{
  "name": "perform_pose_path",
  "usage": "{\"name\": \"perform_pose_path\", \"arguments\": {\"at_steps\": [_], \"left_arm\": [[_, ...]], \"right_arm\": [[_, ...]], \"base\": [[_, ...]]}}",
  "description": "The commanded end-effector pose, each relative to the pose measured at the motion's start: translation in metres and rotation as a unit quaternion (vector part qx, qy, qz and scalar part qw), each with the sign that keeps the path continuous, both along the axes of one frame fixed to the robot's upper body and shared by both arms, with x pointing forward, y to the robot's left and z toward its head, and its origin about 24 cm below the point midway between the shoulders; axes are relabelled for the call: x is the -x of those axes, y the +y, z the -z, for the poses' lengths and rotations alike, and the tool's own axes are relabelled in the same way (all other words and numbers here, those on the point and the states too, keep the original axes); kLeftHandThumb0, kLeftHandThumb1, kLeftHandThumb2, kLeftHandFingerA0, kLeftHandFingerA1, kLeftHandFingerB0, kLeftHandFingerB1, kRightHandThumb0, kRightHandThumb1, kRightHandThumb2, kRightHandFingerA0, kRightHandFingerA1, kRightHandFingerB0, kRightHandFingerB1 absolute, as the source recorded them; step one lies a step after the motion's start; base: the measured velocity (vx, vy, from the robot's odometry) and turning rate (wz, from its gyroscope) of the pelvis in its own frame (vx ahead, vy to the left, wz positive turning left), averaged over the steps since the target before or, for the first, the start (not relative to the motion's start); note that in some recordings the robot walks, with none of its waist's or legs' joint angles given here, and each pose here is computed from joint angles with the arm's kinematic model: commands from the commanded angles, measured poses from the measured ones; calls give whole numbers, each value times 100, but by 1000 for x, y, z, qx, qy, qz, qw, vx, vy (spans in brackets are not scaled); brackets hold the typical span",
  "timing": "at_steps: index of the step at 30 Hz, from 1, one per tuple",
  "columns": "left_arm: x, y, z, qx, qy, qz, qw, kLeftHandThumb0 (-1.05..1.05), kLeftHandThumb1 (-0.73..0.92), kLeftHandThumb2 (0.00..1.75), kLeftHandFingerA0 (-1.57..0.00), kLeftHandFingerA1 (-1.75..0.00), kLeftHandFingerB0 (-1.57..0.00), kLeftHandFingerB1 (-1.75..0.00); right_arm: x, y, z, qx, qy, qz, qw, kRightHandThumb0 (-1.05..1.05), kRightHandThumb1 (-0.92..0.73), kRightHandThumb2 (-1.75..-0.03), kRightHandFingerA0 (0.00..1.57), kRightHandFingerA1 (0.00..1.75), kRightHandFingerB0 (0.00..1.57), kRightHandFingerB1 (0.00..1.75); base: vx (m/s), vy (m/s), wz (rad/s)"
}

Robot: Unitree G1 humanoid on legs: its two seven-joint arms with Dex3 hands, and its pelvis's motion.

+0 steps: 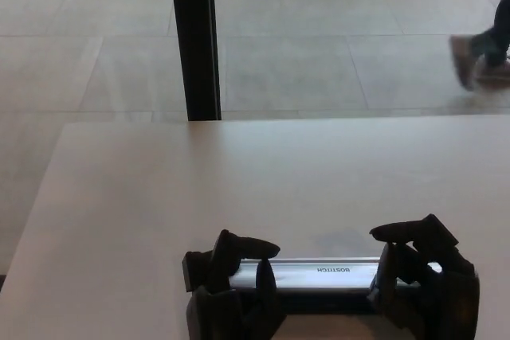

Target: A hole pucnch is kept on the middle on the desk infront of the robot and the robot uses both its hands as fists to press on it and use it

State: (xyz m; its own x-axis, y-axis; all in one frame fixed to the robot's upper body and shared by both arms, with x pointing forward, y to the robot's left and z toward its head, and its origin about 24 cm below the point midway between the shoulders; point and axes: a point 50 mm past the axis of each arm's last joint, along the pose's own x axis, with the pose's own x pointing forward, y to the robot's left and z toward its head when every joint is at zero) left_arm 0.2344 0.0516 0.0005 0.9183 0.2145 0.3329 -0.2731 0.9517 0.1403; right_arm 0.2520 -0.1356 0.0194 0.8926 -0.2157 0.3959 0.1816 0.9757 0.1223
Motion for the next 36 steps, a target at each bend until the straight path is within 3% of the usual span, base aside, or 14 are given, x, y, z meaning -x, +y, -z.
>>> {"name": "perform_pose_path", "arguments": {"at_steps": [1, 2, 3, 6, 7, 20, 23, 26, 30, 32, 33, 34, 35, 36], "left_arm": [[-9, -29, -38, 215, 57, 7, 975, -30, 86, 88, -99, -175, -54, -174], [-14, -27, -48, 223, 45, 17, 974, -30, 88, 86, -101, -175, -53, -169], [-21, -26, -63, 234, 29, 30, 971, -26, 90, 88, -103, -175, -51, -173], [-29, -25, -87, 249, 11, 60, 967, -25, 84, 106, -99, -175, -52, -175], [-30, -25, -94, 266, 12, 72, 961, -23, 82, 110, -94, -175, -52, -175], [-35, 43, -171, 331, -38, 144, 932, -28, 80, 102, -100, -175, -52, -175], [-33, 76, -179, 327, -44, 117, 937, -27, 77, 107, -98, -175, -50, -174], [-30, 131, -185, 284, -63, 64, 955, -24, 84, 89, -97, -175, -55, -158], [-24, 173, -186, 254, -58, 8, 965, -19, 85, 88, -95, -175, -50, -160], [-5, 232, -176, 244, -52, -57, 967, -23, 77, 83, -98, -175, -65, -153], [6, 259, -173, 246, -39, -102, 963, -30, 64, 88, -122, -173, -78, -135], [16, 279, -170, 238, -35, -151, 959, -40, 55, 86, -110, -174, -91, -146], [21, 290, -168, 230, -35, -173, 957, -47, 49, 92, -115, -169, -101, -136], [28, 305, -164, 215, -28, -197, 956, -57, 45, 95, -118, -165, -105, -142]], "right_arm": [[-13, -17, -41, -58, 130, -98, 985, -34, -58, -99, 104, 175, 81, 134], [-13, -18, -48, -60, 129, -116, 983, -32, -61, -98, 107, 175, 78, 130], [-13, -20, -57, -52, 131, -129, 982, -40, -56, -109, 124, 136, 86, 113], [-13, -23, -72, -37, 128, -152, 979, -38, -56, -111, 124, 138, 85, 114], [-13, -24, -76, -39, 130, -156, 978, -29, -57, -100, 101, 175, 74, 136], [1, -96, -137, -81, 106, -140, 981, -19, -65, -105, 95, 175, 74, 123], [7, -132, -149, -88, 98, -89, 987, -25, -65, -96, 95, 175, 74, 122], [22, -185, -160, -121, 74, 7, 990, -24, -72, -88, 96, 175, 68, 124], [40, -227, -167, -117, 52, 81, 989, -29, -55, -103, 103, 175, 85, 116], [77, -282, -165, -123, 49, 219, 967, -33, -47, -111, 106, 175, 93, 132], [94, -307, -159, -113, 60, 280, 951, -47, -49, -116, 134, 143, 100, 121], [101, -315, -156, -109, 66, 301, 945, -37, -69, -139, 133, 175, 89, 151], [109, -323, -153, -116, 71, 319, 938, -46, -48, -119, 133, 143, 98, 121], [125, -337, -146, -132, 76, 353, 923, -45, -50, -119, 133, 143, 96, 118]], "base": [[0, 0, 0], [0, 0, 0], [0, 0, 0], [0, 0, 0], [0, 0, 0], [0, 0, 0], [0, 0, 0], [0, 0, 0], [0, 0, 0], [0, 0, 0], [0, 0, 0], [0, 0, 0], [0, 0, 0], [0, 0, 0]]}}
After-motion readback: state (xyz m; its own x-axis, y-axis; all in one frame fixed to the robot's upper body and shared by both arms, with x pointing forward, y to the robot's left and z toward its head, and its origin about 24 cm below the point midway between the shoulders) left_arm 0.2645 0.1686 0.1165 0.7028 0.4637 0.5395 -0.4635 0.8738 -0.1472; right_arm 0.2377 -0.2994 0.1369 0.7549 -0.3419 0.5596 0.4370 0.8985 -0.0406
